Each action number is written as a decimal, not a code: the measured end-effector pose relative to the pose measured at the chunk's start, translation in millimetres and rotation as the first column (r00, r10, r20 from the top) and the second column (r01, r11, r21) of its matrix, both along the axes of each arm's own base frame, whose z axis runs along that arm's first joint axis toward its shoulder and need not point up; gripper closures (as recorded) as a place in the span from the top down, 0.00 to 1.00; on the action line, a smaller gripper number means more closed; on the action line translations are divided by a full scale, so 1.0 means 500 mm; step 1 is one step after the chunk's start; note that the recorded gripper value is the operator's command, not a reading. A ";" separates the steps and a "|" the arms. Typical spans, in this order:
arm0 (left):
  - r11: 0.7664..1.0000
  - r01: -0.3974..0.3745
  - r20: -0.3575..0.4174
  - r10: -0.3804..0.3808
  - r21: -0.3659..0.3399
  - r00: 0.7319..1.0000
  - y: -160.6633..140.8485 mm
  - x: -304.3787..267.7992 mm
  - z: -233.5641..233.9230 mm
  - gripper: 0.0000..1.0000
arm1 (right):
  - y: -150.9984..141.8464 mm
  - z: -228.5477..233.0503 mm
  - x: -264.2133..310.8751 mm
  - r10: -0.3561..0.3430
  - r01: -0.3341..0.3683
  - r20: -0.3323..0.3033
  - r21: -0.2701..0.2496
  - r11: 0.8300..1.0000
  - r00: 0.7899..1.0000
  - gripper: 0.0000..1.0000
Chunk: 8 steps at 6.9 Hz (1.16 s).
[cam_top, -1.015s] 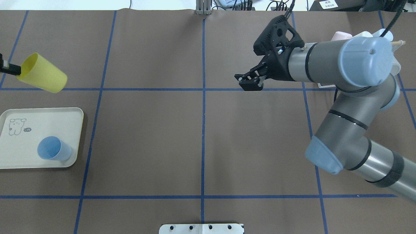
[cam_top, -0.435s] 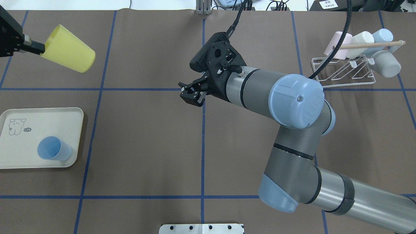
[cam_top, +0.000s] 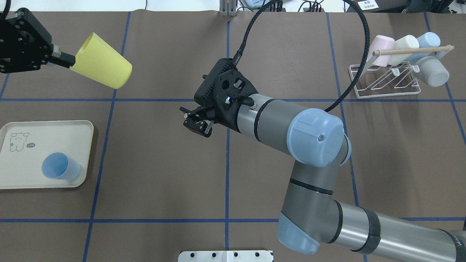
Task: Transfer IKEA cup to right arm and place on rack
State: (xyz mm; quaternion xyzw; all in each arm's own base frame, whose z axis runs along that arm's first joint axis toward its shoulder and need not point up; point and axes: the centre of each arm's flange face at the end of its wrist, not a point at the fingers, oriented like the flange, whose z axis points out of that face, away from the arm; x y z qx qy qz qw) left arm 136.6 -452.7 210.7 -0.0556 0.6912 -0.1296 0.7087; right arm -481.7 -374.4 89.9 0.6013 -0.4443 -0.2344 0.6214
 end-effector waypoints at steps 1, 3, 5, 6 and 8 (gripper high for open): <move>1.000 -0.015 -0.010 0.015 0.008 1.000 0.006 0.015 -0.008 0.00 | 0.011 0.003 -0.013 0.007 -0.008 0.023 0.032 0.999 1.000 0.94; 0.999 -0.040 -0.020 0.041 0.025 0.999 0.010 0.043 -0.025 0.00 | 0.024 -0.005 -0.019 0.013 -0.016 0.042 0.074 0.997 0.999 0.94; 0.997 -0.073 -0.027 0.074 0.041 0.997 0.015 0.079 -0.045 0.00 | 0.030 -0.029 -0.018 0.017 -0.022 0.047 0.111 0.994 0.999 0.94; 0.995 -0.083 -0.029 0.084 0.047 0.996 0.017 0.091 -0.052 0.00 | 0.032 -0.037 -0.017 0.018 -0.023 0.049 0.121 0.992 0.999 0.94; 0.994 -0.092 -0.033 0.094 0.053 0.995 0.014 0.103 -0.065 0.00 | 0.036 -0.048 -0.015 0.018 -0.025 0.053 0.136 0.990 0.998 0.94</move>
